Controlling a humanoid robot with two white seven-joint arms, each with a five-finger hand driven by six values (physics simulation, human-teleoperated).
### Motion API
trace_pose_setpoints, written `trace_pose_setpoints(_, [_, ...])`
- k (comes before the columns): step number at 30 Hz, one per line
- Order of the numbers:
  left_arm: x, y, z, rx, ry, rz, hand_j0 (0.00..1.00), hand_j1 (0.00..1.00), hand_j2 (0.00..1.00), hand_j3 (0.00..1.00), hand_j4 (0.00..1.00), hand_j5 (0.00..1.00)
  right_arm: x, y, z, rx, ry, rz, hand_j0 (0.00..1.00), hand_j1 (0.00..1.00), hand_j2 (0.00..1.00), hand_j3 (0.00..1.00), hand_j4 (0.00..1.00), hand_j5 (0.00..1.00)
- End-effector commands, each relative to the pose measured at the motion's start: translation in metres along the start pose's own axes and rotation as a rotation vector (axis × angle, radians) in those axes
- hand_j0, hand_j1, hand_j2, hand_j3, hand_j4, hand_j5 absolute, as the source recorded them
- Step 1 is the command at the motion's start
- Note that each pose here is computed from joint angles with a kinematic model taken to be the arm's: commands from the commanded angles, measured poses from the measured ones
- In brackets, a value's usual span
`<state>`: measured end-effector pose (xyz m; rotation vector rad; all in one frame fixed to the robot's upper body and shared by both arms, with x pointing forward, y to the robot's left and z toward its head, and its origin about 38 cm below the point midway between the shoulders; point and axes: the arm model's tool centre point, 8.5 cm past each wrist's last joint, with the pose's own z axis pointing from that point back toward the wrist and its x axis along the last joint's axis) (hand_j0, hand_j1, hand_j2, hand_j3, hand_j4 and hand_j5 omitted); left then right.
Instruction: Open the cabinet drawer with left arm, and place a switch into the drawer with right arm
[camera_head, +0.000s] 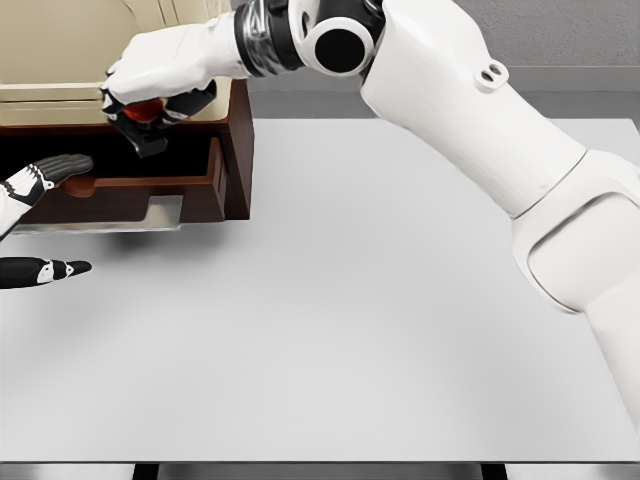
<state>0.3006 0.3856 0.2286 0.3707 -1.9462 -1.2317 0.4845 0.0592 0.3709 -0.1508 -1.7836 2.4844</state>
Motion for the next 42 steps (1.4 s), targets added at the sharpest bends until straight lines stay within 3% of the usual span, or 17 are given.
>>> trace_pose_setpoints(1, [0.0,0.001,0.0,0.004,-0.002,0.006,1.0,1.0,1.0,1.0,1.0,1.0,-0.004,0.002,0.001,0.0,0.011,-0.015,0.4,0.4,0.4,0.4,0.4,0.4])
trace_pose_setpoints(4, [0.0,0.001,0.0,0.005,-0.002,0.007,1.0,1.0,1.0,1.0,1.0,1.0,-0.006,0.001,0.002,0.002,0.019,-0.014,0.43,0.43,0.43,0.43,0.43,0.43])
trace_pose_setpoints(5, [0.0,0.001,0.0,0.005,-0.002,0.007,1.0,1.0,1.0,1.0,1.0,1.0,-0.007,0.002,0.003,0.01,0.026,-0.01,0.57,0.57,0.57,0.57,0.57,0.57])
trace_pose_setpoints(6, [0.0,0.001,0.0,0.005,-0.002,0.007,1.0,1.0,1.0,1.0,1.0,1.0,-0.008,0.003,0.003,0.02,0.035,0.002,0.84,0.84,0.84,0.84,0.84,0.84])
trace_pose_setpoints(7, [0.0,0.001,0.0,0.004,-0.002,0.006,1.0,1.0,1.0,1.0,1.0,1.0,-0.006,0.003,0.0,0.034,0.032,0.02,0.99,0.99,0.99,0.99,0.99,0.99])
trace_pose_setpoints(14, [0.0,0.001,0.0,0.005,-0.002,0.007,1.0,1.0,1.0,1.0,1.0,1.0,-0.001,0.0,-0.002,0.046,0.024,0.043,1.0,1.0,1.0,1.0,1.0,1.0])
trace_pose_setpoints(16, [0.0,0.001,0.0,0.005,-0.002,0.007,1.0,1.0,1.0,1.0,1.0,1.0,0.027,-0.018,-0.009,0.01,-0.052,0.113,1.0,1.0,1.0,1.0,1.0,1.0])
trace_pose_setpoints(18, [0.0,0.001,0.0,0.005,-0.002,0.007,1.0,1.0,1.0,1.0,1.0,1.0,0.05,-0.013,0.019,-0.012,-0.102,0.193,1.0,1.0,1.0,1.0,1.0,1.0])
trace_pose_setpoints(20, [0.0,0.001,0.0,0.005,-0.002,0.007,1.0,1.0,1.0,1.0,1.0,1.0,0.066,-0.001,0.074,-0.005,-0.1,0.284,1.0,1.0,1.0,1.0,1.0,1.0])
trace_pose_setpoints(23, [0.0,0.001,0.0,0.005,-0.002,0.007,1.0,1.0,1.0,1.0,1.0,1.0,0.058,0.004,0.16,-0.07,0.035,0.309,1.0,1.0,1.0,1.0,1.0,1.0])
trace_pose_setpoints(25, [0.0,0.001,0.0,0.005,-0.002,0.007,1.0,1.0,1.0,1.0,1.0,1.0,0.059,0.032,0.196,-0.058,0.093,0.276,1.0,1.0,1.0,1.0,1.0,1.0])
trace_pose_setpoints(27, [0.0,0.0,0.0,0.004,-0.001,0.008,1.0,1.0,1.0,1.0,1.0,1.0,0.054,0.078,0.206,-0.02,0.116,0.172,1.0,1.0,1.0,1.0,1.0,1.0])
trace_pose_setpoints(28, [0.0,0.0,0.0,0.004,-0.001,0.008,1.0,1.0,1.0,1.0,1.0,1.0,0.05,0.092,0.22,-0.017,0.153,0.136,1.0,1.0,1.0,1.0,1.0,1.0])
trace_pose_setpoints(29, [0.0,0.0,0.0,0.004,-0.001,0.008,1.0,1.0,1.0,1.0,1.0,1.0,0.048,0.117,0.24,-0.017,0.203,0.072,1.0,1.0,1.0,1.0,1.0,1.0])
trace_pose_setpoints(31, [0.0,-0.002,0.0,0.007,-0.002,0.013,1.0,1.0,1.0,1.0,1.0,1.0,0.046,0.141,0.264,-0.044,0.272,0.001,1.0,1.0,1.0,1.0,1.0,1.0])
trace_pose_setpoints(36, [0.001,-0.007,-0.003,-0.002,-0.009,0.026,1.0,1.0,1.0,1.0,1.0,1.0,0.042,0.146,0.311,-0.076,0.392,-0.017,1.0,1.0,1.0,1.0,1.0,1.0])
trace_pose_setpoints(42, [0.001,-0.007,-0.003,-0.003,-0.012,0.027,1.0,1.0,1.0,1.0,1.0,1.0,0.043,0.158,0.314,-0.063,0.402,-0.047,1.0,1.0,1.0,1.0,1.0,1.0])
